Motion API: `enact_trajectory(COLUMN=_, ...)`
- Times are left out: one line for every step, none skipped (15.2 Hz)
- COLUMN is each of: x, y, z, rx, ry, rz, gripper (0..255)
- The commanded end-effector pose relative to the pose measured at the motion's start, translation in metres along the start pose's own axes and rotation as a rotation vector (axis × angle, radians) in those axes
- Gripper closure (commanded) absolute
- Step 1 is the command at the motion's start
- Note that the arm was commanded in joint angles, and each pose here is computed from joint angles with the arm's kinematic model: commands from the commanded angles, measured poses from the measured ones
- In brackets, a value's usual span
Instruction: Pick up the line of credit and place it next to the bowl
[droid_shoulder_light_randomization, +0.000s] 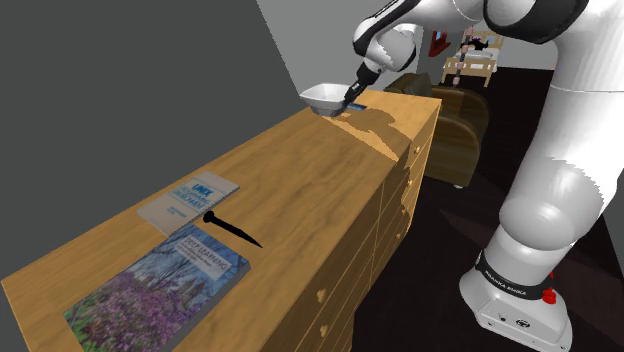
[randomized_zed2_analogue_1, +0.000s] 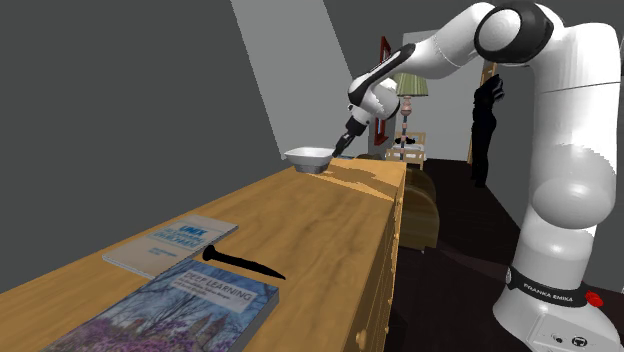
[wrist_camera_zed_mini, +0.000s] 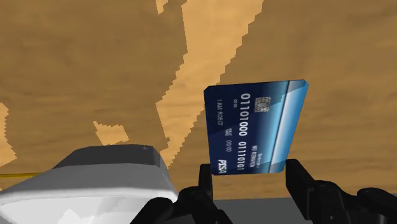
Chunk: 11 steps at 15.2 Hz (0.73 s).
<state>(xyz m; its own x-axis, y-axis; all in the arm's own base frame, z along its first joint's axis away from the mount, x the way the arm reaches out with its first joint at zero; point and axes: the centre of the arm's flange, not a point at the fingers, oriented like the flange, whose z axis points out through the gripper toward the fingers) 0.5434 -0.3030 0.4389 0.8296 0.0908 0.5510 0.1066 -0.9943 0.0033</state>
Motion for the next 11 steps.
enact_trajectory(x=-0.006, y=0.000, z=0.009, rx=0.000, ry=0.000, rz=0.000, gripper=255)
enact_trajectory(x=-0.009, y=0.000, z=0.013, rx=0.000, ry=0.000, rz=0.000, gripper=255)
enact_trajectory(x=-0.012, y=0.000, z=0.017, rx=0.000, ry=0.000, rz=0.000, gripper=255)
enact_trajectory(x=-0.014, y=0.000, z=0.022, rx=0.000, ry=0.000, rz=0.000, gripper=255)
enact_trajectory(x=-0.017, y=0.000, z=0.026, rx=0.000, ry=0.000, rz=0.000, gripper=255)
enact_trajectory(x=-0.020, y=0.000, z=0.031, rx=0.000, ry=0.000, rz=0.000, gripper=255)
enact_trajectory(x=-0.023, y=0.000, z=0.035, rx=0.000, ry=0.000, rz=0.000, gripper=255)
enact_trajectory(x=-0.026, y=0.000, z=0.039, rx=0.000, ry=0.000, rz=0.000, gripper=255)
enact_trajectory(x=-0.029, y=-0.001, z=0.044, rx=0.000, ry=0.000, rz=0.000, gripper=255)
enact_trajectory(x=-0.032, y=-0.001, z=0.048, rx=0.000, ry=0.000, rz=0.000, gripper=255)
enact_trajectory(x=-0.035, y=-0.001, z=0.053, rx=0.000, ry=0.000, rz=0.000, gripper=255)
